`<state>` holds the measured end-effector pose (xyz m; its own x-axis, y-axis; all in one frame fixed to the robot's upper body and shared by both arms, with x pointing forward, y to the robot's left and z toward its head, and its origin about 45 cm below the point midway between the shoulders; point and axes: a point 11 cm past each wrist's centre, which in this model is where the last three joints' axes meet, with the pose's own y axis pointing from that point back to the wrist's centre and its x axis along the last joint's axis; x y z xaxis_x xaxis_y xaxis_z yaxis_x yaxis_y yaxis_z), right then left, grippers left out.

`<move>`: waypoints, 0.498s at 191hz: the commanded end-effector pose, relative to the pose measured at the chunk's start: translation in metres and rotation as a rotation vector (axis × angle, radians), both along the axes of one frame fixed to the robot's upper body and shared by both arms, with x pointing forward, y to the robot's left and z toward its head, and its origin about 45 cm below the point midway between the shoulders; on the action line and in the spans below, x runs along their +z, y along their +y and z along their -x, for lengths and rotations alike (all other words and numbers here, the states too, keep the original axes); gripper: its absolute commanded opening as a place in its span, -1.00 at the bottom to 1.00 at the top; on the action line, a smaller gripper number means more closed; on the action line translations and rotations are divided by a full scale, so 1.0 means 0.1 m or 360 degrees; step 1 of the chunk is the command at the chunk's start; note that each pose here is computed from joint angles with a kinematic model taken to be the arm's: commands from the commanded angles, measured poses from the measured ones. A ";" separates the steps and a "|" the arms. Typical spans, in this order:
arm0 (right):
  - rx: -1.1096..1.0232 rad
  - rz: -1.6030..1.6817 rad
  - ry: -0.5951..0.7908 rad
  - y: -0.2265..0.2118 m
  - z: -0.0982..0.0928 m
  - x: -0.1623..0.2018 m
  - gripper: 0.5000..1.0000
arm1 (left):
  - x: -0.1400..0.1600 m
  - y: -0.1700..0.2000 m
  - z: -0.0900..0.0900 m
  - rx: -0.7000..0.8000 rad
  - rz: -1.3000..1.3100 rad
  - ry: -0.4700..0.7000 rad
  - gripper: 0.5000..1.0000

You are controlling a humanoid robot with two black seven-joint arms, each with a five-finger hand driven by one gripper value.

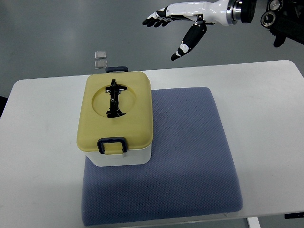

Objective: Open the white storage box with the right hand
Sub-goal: 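Lower the right hand onto the black handle of the yellow lid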

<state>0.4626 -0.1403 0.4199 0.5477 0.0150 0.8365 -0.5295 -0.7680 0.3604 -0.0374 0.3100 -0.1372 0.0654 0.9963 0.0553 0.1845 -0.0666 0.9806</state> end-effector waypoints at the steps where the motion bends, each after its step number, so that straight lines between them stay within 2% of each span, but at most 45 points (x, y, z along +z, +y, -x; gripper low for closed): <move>1: 0.0210 0.0237 -0.0243 0.27 0.12 0.13 0.74 | 0.00 -0.03 0.00 0.0004 0.0013 -0.0001 1.00; 28: 0.0485 0.0335 -0.0468 0.53 0.30 0.10 0.74 | 0.00 -0.03 0.01 0.0007 0.0010 0.0000 1.00; 95: 0.0793 0.0277 -0.0660 0.91 0.53 -0.34 0.73 | 0.00 -0.03 0.01 0.0008 0.0013 0.0003 1.00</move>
<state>0.4146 -0.0582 0.3989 0.0990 0.3490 0.9319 -0.2798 -0.8889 0.3627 -0.0390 0.3072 -0.1372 0.0601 0.9971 0.0477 0.1868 -0.0581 0.9807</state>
